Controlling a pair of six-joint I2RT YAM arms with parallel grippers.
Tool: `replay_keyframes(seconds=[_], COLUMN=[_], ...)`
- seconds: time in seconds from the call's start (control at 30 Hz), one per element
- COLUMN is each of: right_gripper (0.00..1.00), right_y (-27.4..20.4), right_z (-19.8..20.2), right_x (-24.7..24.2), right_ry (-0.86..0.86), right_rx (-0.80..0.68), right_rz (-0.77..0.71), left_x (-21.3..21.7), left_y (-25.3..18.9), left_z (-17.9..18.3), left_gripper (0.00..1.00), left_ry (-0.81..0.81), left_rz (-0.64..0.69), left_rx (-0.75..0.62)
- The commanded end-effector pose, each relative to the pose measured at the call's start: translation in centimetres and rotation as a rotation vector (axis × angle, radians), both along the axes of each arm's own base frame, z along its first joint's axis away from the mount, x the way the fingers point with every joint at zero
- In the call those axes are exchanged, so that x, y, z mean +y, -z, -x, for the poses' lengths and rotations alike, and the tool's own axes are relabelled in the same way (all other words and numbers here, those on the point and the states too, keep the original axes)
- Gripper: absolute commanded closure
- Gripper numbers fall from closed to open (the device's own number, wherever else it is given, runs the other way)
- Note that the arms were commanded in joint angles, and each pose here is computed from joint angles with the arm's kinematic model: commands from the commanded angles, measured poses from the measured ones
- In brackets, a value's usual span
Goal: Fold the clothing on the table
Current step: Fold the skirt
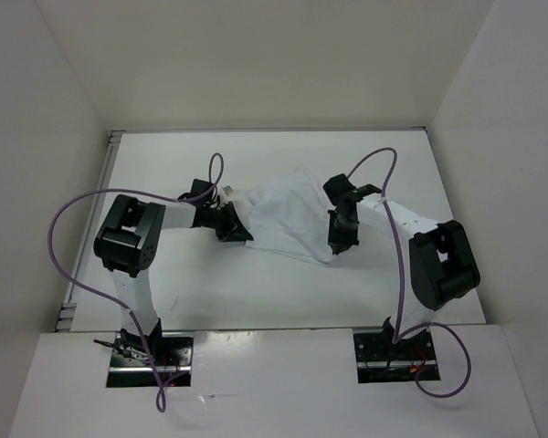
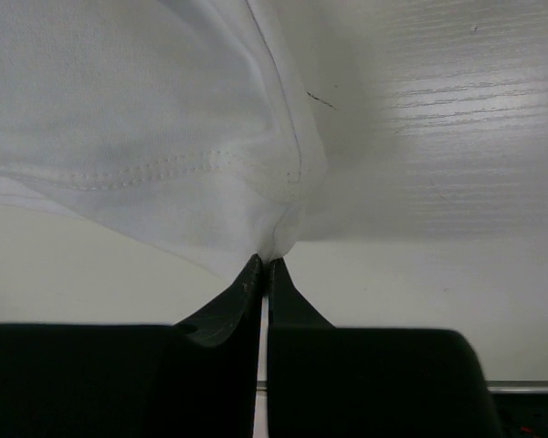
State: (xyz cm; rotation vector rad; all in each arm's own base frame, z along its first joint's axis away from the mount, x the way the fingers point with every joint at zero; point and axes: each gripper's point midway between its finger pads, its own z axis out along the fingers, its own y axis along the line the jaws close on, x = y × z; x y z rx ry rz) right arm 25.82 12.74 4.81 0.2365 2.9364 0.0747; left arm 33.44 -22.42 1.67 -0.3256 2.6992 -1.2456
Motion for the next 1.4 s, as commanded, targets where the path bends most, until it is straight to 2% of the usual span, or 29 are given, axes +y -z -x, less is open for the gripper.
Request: replay_keyframes(seconds=[0.0,0.07,0.23,0.33,0.37,0.47,0.57,0.6,0.77,0.83,0.87,0.9,0.93,0.97,1.0,1.03,1.07,1.1,1.13,1.17,1.2,1.23,1.27,1.37], right_gripper=[1.00,1.00,1.00,1.00,1.00,1.00,1.00,1.00,1.00,1.00,1.00,1.00,1.00,1.00,1.00,1.00,1.00,1.00,1.00,1.00,1.00,1.00,1.00,1.00], right_y=[-1.0,-1.4,-5.8,-12.6,-14.3,-20.1,-25.0,-27.5,-30.5,-30.2,-30.6,-29.6,-29.5,-29.9,-29.1,-28.9,-29.3,-29.8,-30.4,-31.8,-31.9,-32.2,-32.6,-34.2], right_z=[-1.4,-2.0,-4.1,-7.9,-9.1,-13.0,-16.2,-17.1,-18.2,-17.5,-16.7,-16.3,-16.1,-15.7,-15.7,-15.0,-14.7,-14.0,-13.6,-13.1,-12.9,-12.6,-12.1,-9.6], right_x=[-0.3,-1.5,-3.5,-3.3,-3.5,-3.9,-3.9,-3.7,-2.9,-2.6,-2.6,-2.6,-3.6,-4.7,-5.6,-4.8,-3.8,-2.8,-2.4,-2.8,-3.1,-2.9,-2.7,-1.1], right_ry=[0.014,0.048,0.120,0.123,0.125,0.119,0.103,0.102,0.049,0.020,0.001,0.001,0.045,0.121,0.153,0.099,0.017,-0.024,-0.022,0.003,0.028,0.019,-0.005,-0.112], right_rx=[-0.056,-0.081,-0.210,-0.399,-0.445,-0.596,-0.717,-0.782,-0.882,-0.870,-0.882,-0.868,-0.886,-0.903,-0.890,-0.861,-0.863,-0.869,-0.889,-0.942,-0.944,-0.940,-0.930,-0.950], right_rz=[-0.003,0.021,-0.011,-0.105,-0.131,-0.158,-0.167,-0.182,-0.220,-0.236,-0.238,-0.236,-0.199,-0.173,-0.127,-0.154,-0.183,-0.238,-0.273,-0.279,-0.271,-0.281,-0.290,-0.372], left_x=[0.0,0.0,1.7,2.1,2.4,2.9,2.6,2.5,2.9,2.8,2.1,2.1,3.1,4.3,5.0,4.8,3.2,2.8,2.7,3.2,3.7,3.8,3.5,3.6], left_y=[1.5,0.3,-11.1,-18.3,-21.9,-29.1,-31.7,-34.0,-33.2,-33.5,-33.6,-34.7,-32.7,-31.9,-31.4,-31.3,-34.6,-36.1,-36.1,-36.4,-35.3,-36.8,-36.8,-36.7], left_z=[-0.9,-1.2,-3.8,-4.8,-6.2,-8.5,-9.7,-10.2,-10.7,-9.4,-7.2,-6.2,-7.6,-8.8,-10.2,-9.6,-5.5,-4.1,-4.4,-5.7,-5.4,-5.1,-3.9,-1.4], left_gripper=[1.00,1.00,1.00,1.00,1.00,1.00,1.00,1.00,1.00,1.00,1.00,1.00,1.00,1.00,1.00,1.00,1.00,1.00,1.00,1.00,1.00,1.00,1.00,1.00], left_ry=[-0.005,0.002,-0.013,-0.013,-0.022,-0.014,0.048,0.063,0.080,0.128,0.231,0.259,0.150,0.087,0.053,0.102,0.267,0.307,0.301,0.203,0.208,0.229,0.281,0.292], left_rz=[-0.064,-0.063,-0.037,0.002,0.029,0.132,0.196,0.203,0.183,0.227,0.306,0.315,0.196,0.074,0.007,0.048,0.318,0.410,0.417,0.329,0.253,0.234,0.273,0.286], left_rx=[0.003,-0.019,-0.269,-0.432,-0.526,-0.702,-0.728,-0.784,-0.790,-0.788,-0.784,-0.823,-0.753,-0.761,-0.735,-0.723,-0.709,-0.714,-0.782,-0.809,-0.790,-0.840,-0.831,-0.850])
